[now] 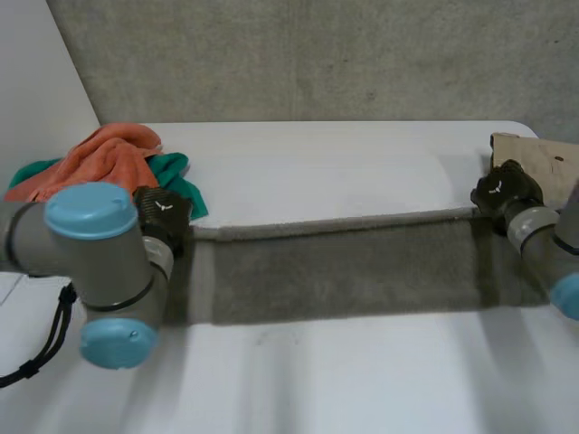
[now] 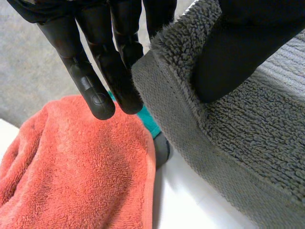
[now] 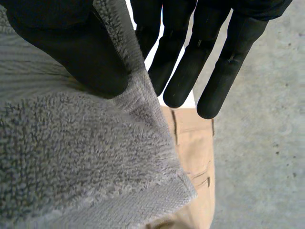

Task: Fold the laundry.

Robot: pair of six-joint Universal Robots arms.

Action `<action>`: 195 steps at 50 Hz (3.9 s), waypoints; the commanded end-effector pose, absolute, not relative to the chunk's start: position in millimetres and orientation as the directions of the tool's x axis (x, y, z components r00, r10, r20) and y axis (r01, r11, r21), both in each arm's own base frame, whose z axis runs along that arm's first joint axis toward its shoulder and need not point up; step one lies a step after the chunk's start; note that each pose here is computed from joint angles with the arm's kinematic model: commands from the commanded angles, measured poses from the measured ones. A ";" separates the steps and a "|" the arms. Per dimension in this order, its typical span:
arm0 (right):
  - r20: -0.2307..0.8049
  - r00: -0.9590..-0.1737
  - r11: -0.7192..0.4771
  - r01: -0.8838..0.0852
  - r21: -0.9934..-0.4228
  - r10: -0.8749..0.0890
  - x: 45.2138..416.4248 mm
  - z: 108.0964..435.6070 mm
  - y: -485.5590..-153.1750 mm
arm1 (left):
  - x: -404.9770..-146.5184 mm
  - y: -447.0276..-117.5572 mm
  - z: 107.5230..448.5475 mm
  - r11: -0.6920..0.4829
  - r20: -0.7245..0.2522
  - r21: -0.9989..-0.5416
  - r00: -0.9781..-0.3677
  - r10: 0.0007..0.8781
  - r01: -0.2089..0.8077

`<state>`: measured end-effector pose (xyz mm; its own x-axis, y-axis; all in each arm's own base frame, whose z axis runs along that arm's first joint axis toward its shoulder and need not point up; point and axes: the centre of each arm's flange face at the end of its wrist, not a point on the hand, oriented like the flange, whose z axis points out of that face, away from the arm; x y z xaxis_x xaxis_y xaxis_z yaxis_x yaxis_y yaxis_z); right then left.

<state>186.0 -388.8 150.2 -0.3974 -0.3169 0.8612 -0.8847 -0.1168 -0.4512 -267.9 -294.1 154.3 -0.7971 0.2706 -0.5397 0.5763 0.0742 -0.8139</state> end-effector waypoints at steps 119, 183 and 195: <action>0.346 -0.593 -0.045 -0.462 -0.886 -0.727 264.0 161.4 -233.5 | -317.7 -207.7 221.9 -0.186 -0.493 -0.869 -0.781 0.383 0.458; -0.118 -0.683 0.333 -0.192 -0.923 -0.721 288.9 185.8 -256.6 | -373.6 -209.0 189.9 -0.029 -0.250 -0.956 -0.756 0.605 0.293; -0.136 -0.638 0.393 -0.281 -0.875 -0.758 308.3 136.2 -266.6 | -344.1 -197.9 137.6 0.174 -0.375 -0.842 -0.786 0.491 0.511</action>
